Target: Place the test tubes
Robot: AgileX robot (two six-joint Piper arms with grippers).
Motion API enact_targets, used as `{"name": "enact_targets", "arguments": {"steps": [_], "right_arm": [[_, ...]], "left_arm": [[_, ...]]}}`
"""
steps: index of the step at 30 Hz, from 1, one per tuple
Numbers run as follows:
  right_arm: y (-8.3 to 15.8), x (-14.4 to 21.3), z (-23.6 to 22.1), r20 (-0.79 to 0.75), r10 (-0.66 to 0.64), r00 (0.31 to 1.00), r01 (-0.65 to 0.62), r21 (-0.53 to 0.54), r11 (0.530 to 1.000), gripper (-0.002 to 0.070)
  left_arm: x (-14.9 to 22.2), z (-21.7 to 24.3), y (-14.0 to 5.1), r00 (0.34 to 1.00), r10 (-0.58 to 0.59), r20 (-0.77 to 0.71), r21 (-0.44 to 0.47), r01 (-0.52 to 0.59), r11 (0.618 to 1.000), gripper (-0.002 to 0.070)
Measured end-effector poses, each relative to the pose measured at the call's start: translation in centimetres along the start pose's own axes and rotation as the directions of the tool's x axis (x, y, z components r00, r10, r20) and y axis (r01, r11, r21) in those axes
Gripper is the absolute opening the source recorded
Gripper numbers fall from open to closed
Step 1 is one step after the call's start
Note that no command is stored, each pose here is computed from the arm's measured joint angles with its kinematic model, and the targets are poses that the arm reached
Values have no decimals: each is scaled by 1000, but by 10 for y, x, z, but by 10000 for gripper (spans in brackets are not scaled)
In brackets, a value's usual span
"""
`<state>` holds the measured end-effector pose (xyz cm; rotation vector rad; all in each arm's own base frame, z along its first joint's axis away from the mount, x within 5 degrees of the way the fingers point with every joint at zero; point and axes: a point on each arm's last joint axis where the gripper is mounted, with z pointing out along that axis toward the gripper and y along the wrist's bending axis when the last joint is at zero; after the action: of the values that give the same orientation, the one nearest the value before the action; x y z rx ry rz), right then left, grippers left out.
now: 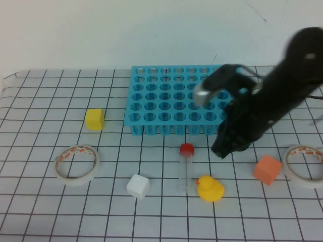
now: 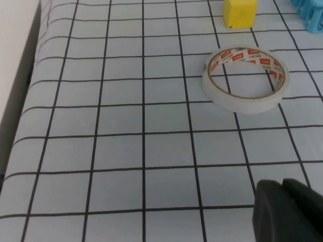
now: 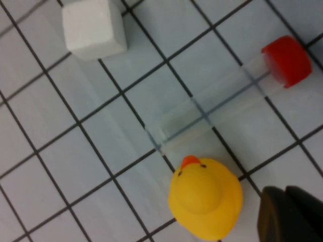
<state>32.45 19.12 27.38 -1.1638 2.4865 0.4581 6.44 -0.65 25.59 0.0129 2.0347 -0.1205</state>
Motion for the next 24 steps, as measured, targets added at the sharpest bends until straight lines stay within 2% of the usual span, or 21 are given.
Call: {"name": "enact_targets", "arguments": {"steps": [4,8,9,10,13,16,20,24], "right_arm": [[2,-18,30,-146,-55,988,55,-2,998,-1],[-4,-28,53,-223,-5,975,-1,-30,1000,43],[-6,-31,56,-232,21,972,-28,-28,999,74],[-8,-36,59,-231,91,969,-96,-12,995,157],[-9,-40,60,-211,199,957,-201,11,979,306],[-9,-42,62,-205,245,948,-250,5,968,405],[-3,-43,73,-215,274,937,-288,-38,957,441],[7,-45,87,-218,249,944,-263,-38,964,447]], "left_arm": [[0,0,0,1000,-4,0,0,4,1000,-2],[0,0,0,1000,-4,-2,0,4,1000,-2],[0,0,0,1000,-4,-2,0,4,1000,-2],[0,0,0,1000,-7,-2,0,7,1000,-1],[0,0,0,1000,-9,-2,0,9,1000,-1],[0,0,0,1000,-9,-2,0,9,1000,-1],[0,0,0,1000,-9,-2,0,9,1000,-1],[0,0,0,1000,-9,0,0,9,1000,-1]]}}
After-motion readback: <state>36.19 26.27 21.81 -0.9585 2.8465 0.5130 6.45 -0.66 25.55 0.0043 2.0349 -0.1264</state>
